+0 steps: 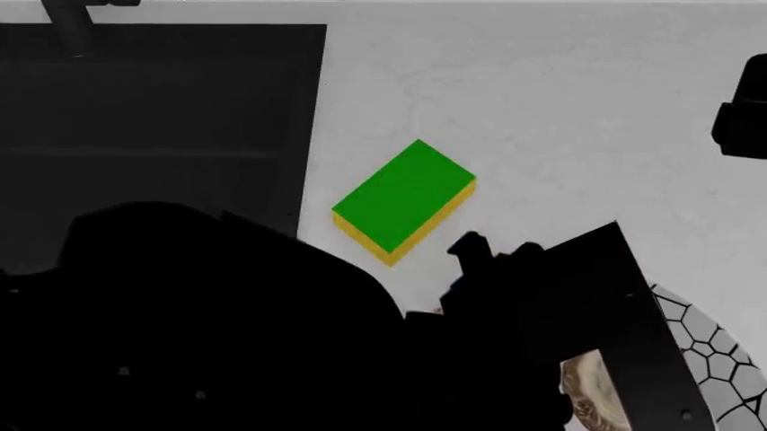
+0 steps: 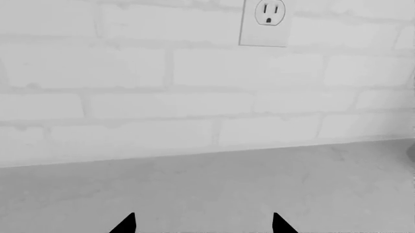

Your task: Pick the mushroom from the sink and place it on the plate located on the counter

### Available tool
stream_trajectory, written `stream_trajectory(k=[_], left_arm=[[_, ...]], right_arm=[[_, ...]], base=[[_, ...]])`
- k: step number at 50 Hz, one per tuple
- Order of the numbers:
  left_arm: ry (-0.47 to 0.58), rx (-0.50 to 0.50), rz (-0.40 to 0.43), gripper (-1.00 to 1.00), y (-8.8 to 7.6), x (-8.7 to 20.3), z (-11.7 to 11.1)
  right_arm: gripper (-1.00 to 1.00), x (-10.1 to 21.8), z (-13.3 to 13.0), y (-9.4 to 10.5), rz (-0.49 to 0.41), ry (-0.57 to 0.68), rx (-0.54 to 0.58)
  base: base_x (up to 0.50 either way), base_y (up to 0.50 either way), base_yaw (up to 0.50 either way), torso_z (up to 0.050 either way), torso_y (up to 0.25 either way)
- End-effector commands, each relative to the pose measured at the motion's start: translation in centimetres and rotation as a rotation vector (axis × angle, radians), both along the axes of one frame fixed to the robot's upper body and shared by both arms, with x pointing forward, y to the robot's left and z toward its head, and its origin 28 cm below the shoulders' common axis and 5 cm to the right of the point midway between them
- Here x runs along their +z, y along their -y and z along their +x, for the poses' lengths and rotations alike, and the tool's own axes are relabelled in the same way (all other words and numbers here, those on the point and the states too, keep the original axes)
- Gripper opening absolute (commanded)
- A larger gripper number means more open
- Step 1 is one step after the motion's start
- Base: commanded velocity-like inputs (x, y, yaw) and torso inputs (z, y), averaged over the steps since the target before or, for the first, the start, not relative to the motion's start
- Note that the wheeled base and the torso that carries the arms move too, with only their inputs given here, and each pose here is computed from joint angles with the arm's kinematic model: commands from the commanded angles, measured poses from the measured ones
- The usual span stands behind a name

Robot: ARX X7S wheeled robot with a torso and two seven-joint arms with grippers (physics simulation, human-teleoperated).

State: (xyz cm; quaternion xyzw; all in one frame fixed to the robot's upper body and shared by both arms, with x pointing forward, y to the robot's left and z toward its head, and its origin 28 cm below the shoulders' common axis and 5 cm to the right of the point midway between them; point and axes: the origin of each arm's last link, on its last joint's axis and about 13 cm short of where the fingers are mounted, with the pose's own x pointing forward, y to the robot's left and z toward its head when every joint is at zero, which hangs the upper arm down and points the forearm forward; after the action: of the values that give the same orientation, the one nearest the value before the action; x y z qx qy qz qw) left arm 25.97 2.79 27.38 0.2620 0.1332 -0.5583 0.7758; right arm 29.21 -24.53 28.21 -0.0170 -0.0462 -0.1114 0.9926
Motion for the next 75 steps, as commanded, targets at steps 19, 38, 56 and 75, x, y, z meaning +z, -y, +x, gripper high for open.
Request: stream_trajectory(k=[19,38,56,75], left_arm=[[-0.042,-0.002,0.001,-1.00,0.4,-1.5,-0.1],[-0.053,0.003,0.012,-1.00,0.5,-2.5,0.3],[-0.064,0.014,0.020,-1.00,0.3,-3.2,0.7],[-0.067,0.017,0.034,-1.00,0.3,-4.0,0.7]], right_arm=[[1.00,-0.1,0.0,-0.1,0.007,0.006,0.006],[1.00,-0.8,0.1,0.2,0.018,0.003,0.002],[1.00,-1.0,0.0,0.2,0.025,0.003,0.003],[1.00,-1.2,-0.1,0.3,0.027,0.002,0.001]], base=[[0.00,0.00,0.00,0.000,0.000],[0.00,0.00,0.00,0.000,0.000],[0.00,0.00,0.00,0.000,0.000],[0.00,0.00,0.00,0.000,0.001]])
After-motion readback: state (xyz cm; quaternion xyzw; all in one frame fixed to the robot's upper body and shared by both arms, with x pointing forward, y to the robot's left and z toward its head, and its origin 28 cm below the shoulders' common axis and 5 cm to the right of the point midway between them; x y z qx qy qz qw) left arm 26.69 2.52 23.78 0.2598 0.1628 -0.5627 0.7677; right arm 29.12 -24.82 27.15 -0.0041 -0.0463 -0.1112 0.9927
